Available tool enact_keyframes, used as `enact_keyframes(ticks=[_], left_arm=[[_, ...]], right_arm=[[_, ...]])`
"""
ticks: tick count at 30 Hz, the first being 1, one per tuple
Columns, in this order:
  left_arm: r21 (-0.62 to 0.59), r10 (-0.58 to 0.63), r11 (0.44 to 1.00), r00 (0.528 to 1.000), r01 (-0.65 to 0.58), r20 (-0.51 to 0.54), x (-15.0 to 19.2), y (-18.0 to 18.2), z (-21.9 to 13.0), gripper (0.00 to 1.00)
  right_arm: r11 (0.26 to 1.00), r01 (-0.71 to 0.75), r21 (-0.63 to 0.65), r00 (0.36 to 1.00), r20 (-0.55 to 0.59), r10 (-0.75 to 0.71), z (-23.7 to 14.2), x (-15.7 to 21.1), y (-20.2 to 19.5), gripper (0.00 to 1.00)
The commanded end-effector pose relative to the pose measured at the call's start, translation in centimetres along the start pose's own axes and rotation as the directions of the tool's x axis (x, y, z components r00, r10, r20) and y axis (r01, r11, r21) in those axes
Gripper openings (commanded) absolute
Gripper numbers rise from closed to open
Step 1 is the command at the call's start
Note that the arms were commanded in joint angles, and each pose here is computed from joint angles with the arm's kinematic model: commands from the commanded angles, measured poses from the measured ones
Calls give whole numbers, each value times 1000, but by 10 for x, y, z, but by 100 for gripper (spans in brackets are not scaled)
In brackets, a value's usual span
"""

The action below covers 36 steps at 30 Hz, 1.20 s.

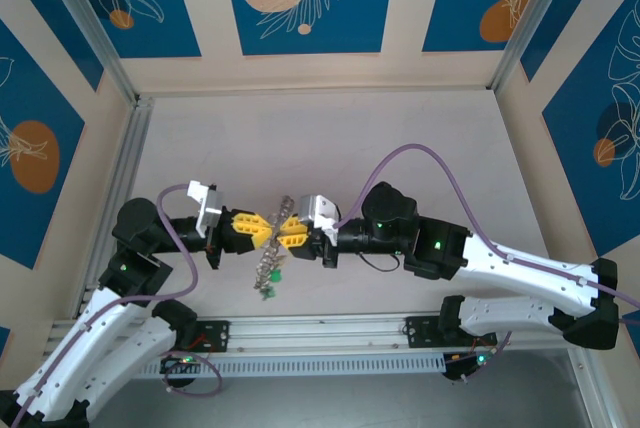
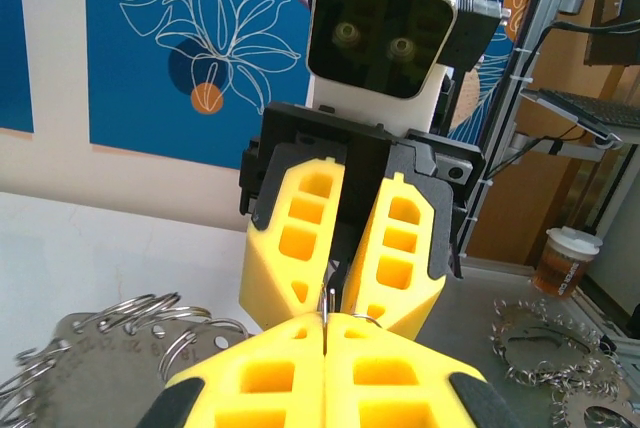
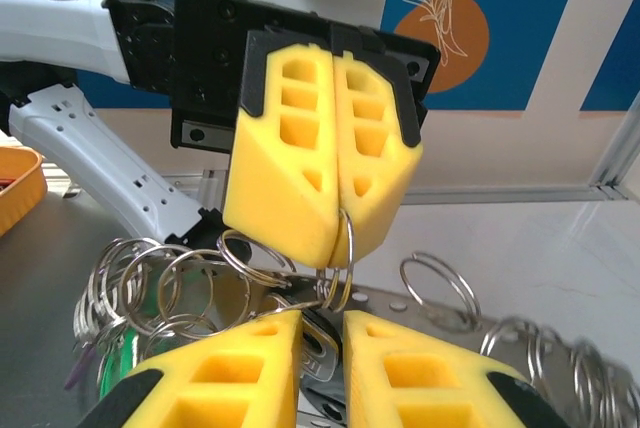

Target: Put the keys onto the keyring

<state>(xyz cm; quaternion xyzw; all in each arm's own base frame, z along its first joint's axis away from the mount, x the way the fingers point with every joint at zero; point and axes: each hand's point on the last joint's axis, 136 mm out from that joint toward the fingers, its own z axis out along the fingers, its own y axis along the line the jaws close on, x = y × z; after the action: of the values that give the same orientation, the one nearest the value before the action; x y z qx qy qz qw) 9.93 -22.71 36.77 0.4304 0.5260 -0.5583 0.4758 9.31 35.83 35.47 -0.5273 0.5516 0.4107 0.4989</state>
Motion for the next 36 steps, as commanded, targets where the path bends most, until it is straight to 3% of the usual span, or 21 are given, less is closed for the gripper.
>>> enact_keyframes(ticks=[1,12,18,23,25,29,32,36], left_arm=[[41,45,998,999,-46,23,-7,-10,-1,0],[41,43,998,999,-44,19,-6,-10,0,0],[40,44,998,999,-45,19,-5,-10,0,0],[5,39,999,999,-39,-6,-1,-4,0,0],[-39,45,998,998,-47,-38,4,1,-2,0],[-163,80,981,987,-103,-142,13,13,-11,22],[-239,96,960,972,-148,-214,16,21,-19,24],[-238,124,954,961,-184,-246,16,18,-23,23]], right_arm=[[999,37,-23,996,82,-35,-5,-27,5,18],[1000,28,7,995,96,-28,-3,-31,-3,17],[998,15,54,998,66,-18,-3,-25,-16,0],[995,55,79,998,19,-56,-8,-25,-21,0],[993,73,89,997,-16,-71,-11,-28,-23,0],[989,96,111,981,-176,-76,-14,-18,-32,0],[987,103,124,953,-298,-62,-15,-8,-39,0],[987,106,124,914,-402,-48,-20,-2,-42,0]])
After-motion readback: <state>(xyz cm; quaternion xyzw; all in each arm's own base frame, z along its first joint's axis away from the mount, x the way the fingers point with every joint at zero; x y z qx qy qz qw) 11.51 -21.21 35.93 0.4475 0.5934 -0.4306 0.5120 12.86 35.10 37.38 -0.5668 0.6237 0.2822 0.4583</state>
